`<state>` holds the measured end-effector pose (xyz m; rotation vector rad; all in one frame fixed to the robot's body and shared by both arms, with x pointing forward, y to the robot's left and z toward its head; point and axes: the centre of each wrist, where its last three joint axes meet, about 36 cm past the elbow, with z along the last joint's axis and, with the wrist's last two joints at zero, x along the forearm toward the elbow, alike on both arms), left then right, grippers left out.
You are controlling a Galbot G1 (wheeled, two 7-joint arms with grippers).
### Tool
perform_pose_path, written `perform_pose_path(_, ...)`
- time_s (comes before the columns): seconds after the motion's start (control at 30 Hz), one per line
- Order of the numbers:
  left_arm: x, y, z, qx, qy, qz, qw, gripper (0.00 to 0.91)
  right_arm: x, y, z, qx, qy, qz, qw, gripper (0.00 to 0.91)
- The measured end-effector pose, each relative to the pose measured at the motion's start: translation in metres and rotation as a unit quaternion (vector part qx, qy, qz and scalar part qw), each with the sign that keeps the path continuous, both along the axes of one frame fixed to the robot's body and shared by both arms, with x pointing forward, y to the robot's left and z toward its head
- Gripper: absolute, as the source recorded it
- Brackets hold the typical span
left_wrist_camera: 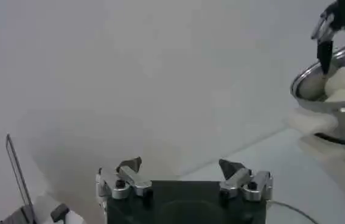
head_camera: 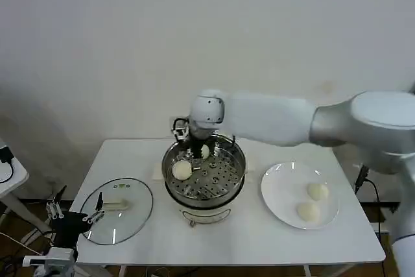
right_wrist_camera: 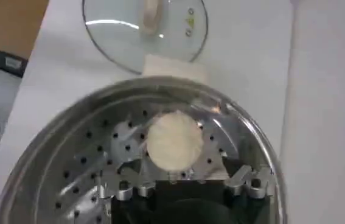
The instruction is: Take steamed baozi put them in steamer then cover it.
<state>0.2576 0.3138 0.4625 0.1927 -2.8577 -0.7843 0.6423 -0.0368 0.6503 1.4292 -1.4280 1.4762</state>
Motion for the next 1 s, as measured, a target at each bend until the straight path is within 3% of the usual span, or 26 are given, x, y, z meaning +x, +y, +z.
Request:
perform_pose_path(0.23, 0.001, -0.002, 0.001, 0.003, 0.004, -0.012, 1.000, 0.907, -0.004, -0.085, 0.029, -0.010, -0.016, 0.002, 1.000, 0.907)
perform_pose_path(0.47, 0.003, -0.004, 0.002, 0.005, 0.007, -0.024, 1.000, 0.907, -0.024, -0.177, 0.026, -0.031, -0.019, -0.016, 0.999, 0.907)
perform_pose_path(0.7, 0.005, -0.005, -0.002, 0.006, 0.014, -0.032, 0.999, 0.907, -0.050, -0.253, 0.004, -0.050, -0.012, -0.035, 0.998, 0.907)
perform_pose_path(1.0, 0.004, -0.008, -0.006, 0.006, 0.019, -0.035, 0.999, 0.907, -0.081, -0.317, -0.036, -0.086, 0.009, -0.045, 0.995, 0.907)
